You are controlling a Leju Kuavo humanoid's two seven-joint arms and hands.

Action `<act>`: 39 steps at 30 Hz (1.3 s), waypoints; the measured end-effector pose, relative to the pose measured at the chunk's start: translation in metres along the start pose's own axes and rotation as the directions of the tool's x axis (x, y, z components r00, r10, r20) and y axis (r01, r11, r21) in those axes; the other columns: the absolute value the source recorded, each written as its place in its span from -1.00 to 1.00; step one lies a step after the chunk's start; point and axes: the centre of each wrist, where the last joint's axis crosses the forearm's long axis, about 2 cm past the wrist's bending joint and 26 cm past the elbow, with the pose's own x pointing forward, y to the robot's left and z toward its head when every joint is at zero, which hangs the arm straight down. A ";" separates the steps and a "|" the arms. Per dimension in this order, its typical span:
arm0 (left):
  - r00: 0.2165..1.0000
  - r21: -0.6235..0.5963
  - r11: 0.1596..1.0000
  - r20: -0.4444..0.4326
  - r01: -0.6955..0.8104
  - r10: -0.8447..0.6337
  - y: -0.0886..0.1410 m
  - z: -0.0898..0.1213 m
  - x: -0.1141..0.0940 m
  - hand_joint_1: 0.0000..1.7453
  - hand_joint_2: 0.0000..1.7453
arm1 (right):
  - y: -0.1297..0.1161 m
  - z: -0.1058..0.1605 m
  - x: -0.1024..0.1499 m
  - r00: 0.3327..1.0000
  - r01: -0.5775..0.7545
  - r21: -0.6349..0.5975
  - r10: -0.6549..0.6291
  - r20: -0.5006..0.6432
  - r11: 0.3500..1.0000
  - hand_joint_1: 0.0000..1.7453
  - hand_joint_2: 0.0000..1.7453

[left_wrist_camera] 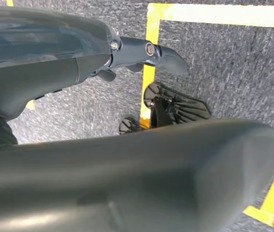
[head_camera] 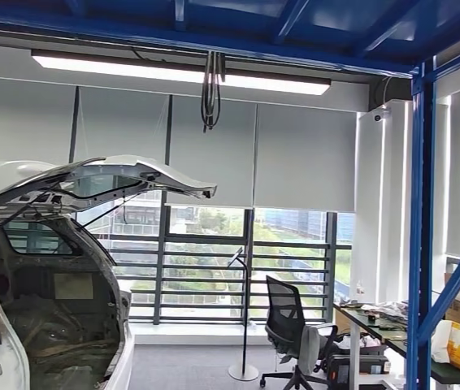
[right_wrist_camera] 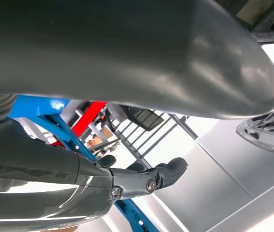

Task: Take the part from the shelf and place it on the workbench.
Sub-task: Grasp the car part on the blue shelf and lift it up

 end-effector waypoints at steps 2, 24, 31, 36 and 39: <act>1.000 0.000 1.000 0.000 -0.001 0.001 0.000 0.000 0.000 -1.00 -1.00 | -0.001 0.001 0.000 1.000 -0.005 -0.004 0.005 0.006 1.000 -1.00 -1.00; 1.000 0.004 1.000 0.005 -0.003 0.003 0.000 0.000 0.000 -1.00 -1.00 | -0.014 0.049 -0.003 0.758 -0.641 -0.016 0.630 -0.168 0.767 -1.00 1.00; 1.000 -0.001 1.000 0.005 0.012 -0.012 0.000 0.000 0.000 -1.00 -1.00 | -0.016 0.062 -0.017 0.573 -0.780 0.044 0.742 -0.348 0.624 -1.00 1.00; 1.000 -0.008 1.000 0.004 0.025 -0.025 0.000 0.000 0.001 -1.00 -1.00 | -0.018 0.071 -0.035 0.473 -0.798 0.163 0.771 -0.426 0.580 -1.00 1.00; 0.999 -0.015 0.999 0.004 0.033 -0.033 0.000 0.000 0.001 -1.00 -1.00 | -0.020 0.074 -0.050 0.427 -0.790 0.225 0.776 -0.465 0.570 -1.00 1.00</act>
